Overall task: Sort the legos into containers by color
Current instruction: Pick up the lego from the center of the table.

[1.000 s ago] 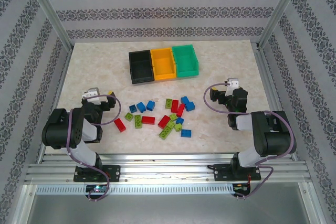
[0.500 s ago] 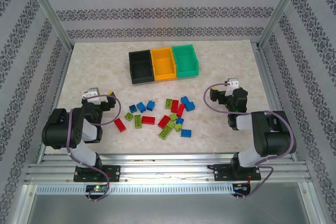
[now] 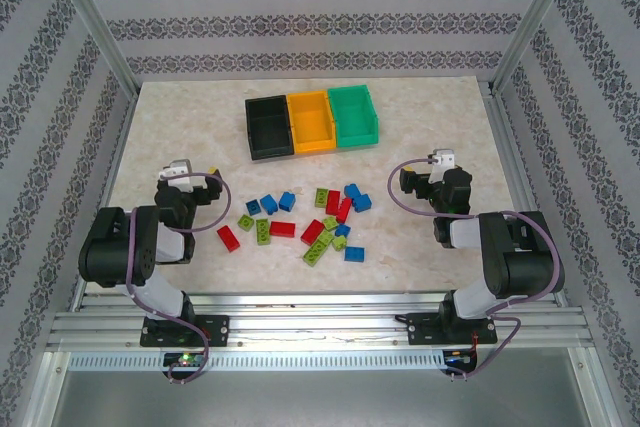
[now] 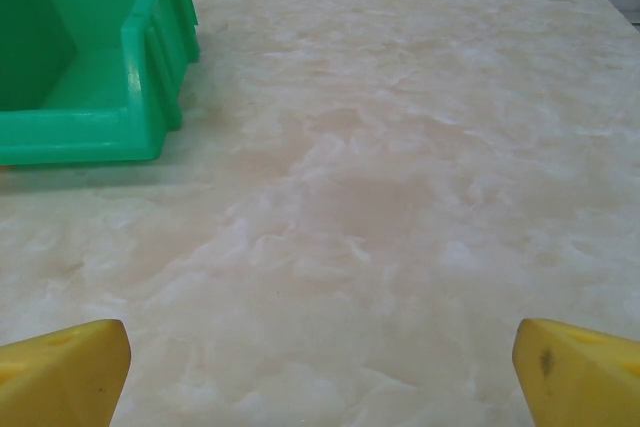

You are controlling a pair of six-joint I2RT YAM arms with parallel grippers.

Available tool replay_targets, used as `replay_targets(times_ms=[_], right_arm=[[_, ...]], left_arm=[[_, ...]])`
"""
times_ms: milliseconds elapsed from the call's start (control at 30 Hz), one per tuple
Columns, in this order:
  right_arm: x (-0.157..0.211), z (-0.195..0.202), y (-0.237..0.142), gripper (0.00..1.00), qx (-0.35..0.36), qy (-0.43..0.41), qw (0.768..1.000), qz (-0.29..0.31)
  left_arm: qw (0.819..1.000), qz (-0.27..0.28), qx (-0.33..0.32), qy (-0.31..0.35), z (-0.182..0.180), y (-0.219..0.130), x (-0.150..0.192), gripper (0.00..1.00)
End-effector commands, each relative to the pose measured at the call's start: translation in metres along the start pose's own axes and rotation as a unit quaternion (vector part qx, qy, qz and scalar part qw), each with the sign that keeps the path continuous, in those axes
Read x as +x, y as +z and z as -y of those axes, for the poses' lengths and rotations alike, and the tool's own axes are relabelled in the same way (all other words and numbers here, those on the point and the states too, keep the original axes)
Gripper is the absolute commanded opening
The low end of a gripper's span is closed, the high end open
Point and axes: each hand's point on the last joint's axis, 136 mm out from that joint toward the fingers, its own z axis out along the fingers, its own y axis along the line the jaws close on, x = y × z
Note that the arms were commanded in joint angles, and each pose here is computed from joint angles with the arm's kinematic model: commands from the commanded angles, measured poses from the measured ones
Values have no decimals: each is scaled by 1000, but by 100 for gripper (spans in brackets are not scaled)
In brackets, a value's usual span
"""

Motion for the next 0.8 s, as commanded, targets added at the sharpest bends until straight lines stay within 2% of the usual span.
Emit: replay_targets(times_ms=[0, 133, 233, 333, 433, 533, 633, 700, 767], right_arm=[[-26, -5, -5, 98, -13, -16, 999, 37], [-50, -9, -21, 98, -6, -26, 999, 39], [-66, -8, -39, 98, 2, -5, 998, 64], [-78, -12, -53, 98, -12, 42, 996, 77], [-81, -21, -61, 98, -44, 112, 991, 59], [-81, -40, -63, 98, -101, 189, 977, 12], [-75, -71, -58, 98, -180, 246, 950, -66], [-62, -91, -54, 98, -214, 275, 928, -130], [-46, -109, -50, 92, -234, 287, 910, -185]], left_arm=[[1000, -3, 5, 6, 3, -3, 2, 100], [999, 30, 9, 10, 5, -18, -9, 100], [999, 44, 2, 8, 4, -30, -24, 100], [999, 31, -14, -15, 2, -40, -48, 100], [999, -6, -25, -46, 4, -52, -78, 99], [994, -19, -45, -101, 1, -70, -100, 99], [982, -27, -63, -174, -4, -89, -109, 99], [978, -59, -14, -200, 13, -95, -113, 99], [971, -115, 26, -208, 31, -97, -109, 99]])
